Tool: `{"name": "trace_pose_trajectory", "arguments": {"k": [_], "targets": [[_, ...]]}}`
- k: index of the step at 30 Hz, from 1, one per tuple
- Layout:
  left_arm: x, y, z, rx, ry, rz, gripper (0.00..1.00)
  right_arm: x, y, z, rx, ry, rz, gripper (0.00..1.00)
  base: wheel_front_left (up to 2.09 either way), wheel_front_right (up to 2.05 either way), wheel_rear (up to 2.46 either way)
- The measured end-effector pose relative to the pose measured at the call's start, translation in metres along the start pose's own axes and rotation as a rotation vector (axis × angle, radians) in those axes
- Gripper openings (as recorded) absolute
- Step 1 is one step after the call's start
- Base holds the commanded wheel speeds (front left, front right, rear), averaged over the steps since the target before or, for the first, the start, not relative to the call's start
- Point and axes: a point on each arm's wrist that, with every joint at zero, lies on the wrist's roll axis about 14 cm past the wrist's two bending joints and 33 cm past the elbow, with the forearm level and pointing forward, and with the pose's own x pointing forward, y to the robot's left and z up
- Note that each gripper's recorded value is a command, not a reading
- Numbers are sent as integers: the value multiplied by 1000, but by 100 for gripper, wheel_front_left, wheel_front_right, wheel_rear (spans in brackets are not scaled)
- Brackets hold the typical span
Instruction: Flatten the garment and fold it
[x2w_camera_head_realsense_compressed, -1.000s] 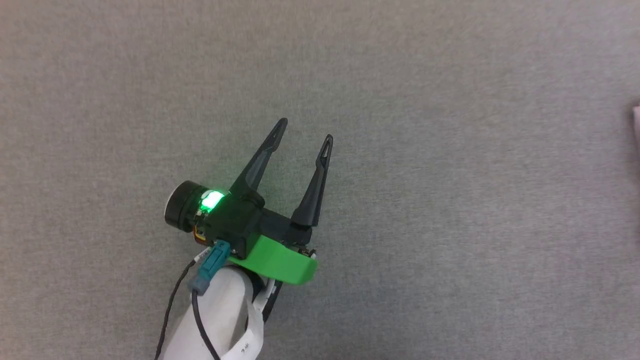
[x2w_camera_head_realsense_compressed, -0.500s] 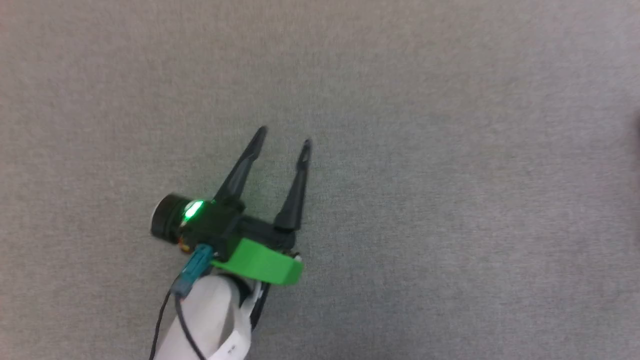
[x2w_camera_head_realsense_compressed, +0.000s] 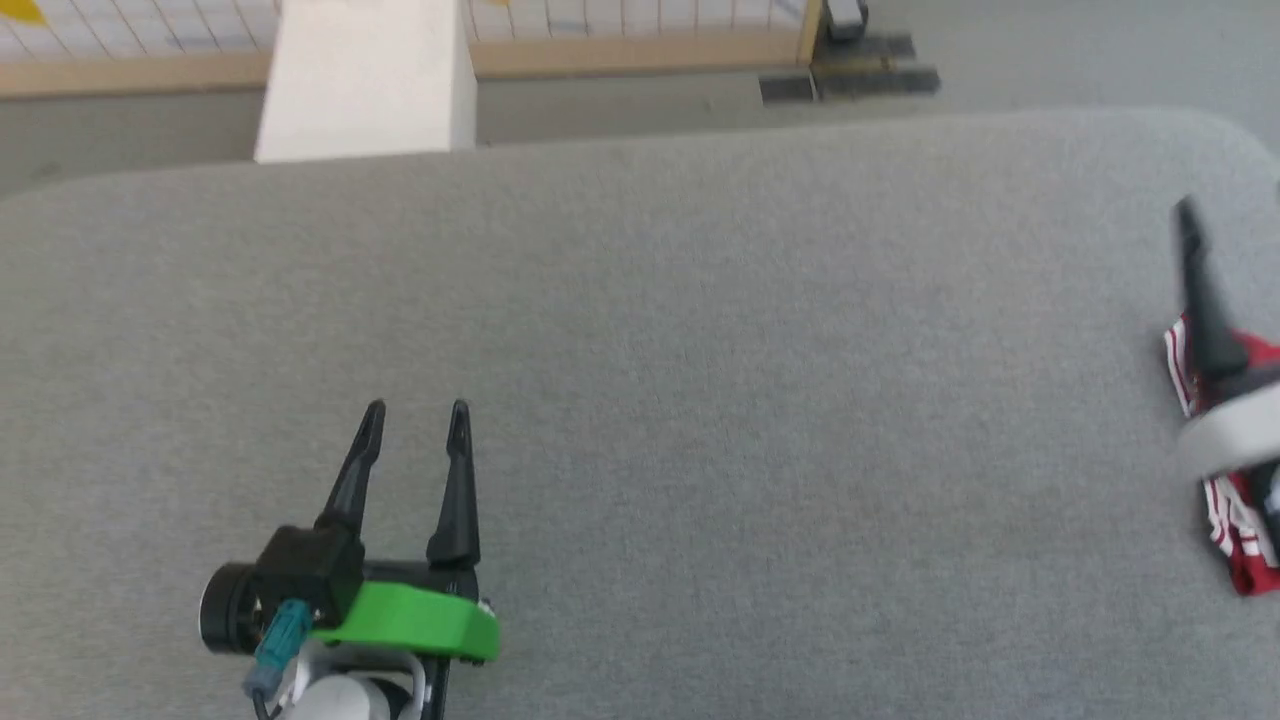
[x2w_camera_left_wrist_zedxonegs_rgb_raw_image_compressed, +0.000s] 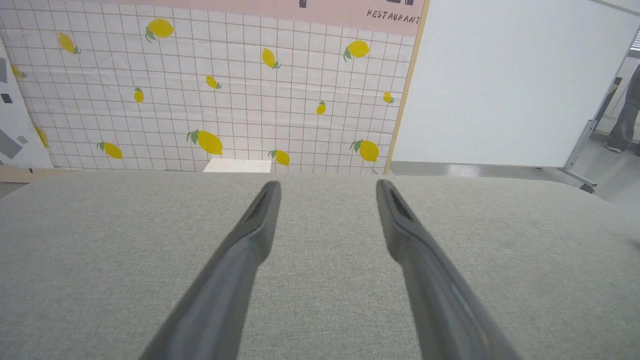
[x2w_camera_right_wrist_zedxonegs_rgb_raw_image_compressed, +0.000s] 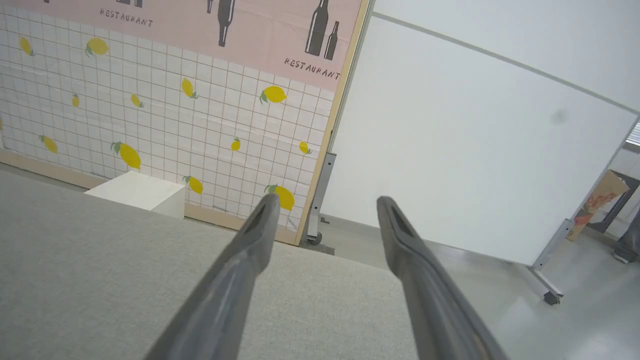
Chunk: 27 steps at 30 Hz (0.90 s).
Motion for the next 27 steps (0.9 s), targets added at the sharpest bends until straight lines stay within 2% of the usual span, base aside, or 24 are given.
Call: {"name": "trace_pose_trajectory", "arguments": {"k": [5, 11, 19, 27], "targets": [[-22, 10, 13, 34, -19, 39, 100, -32, 37, 3, 170, -36, 5, 100, 0, 0, 0], [-51, 29, 11, 59, 8, 110, 100, -62, 90, -22, 311, 48, 64, 100, 0, 0, 0], [-81, 39, 7, 76, 33, 155, 100, -94, 121, -43, 374, 121, 99, 100, 0, 0, 0], [-86, 40, 11, 78, 21, 161, 100, -103, 132, -47, 387, 138, 117, 100, 0, 0, 0]]}}
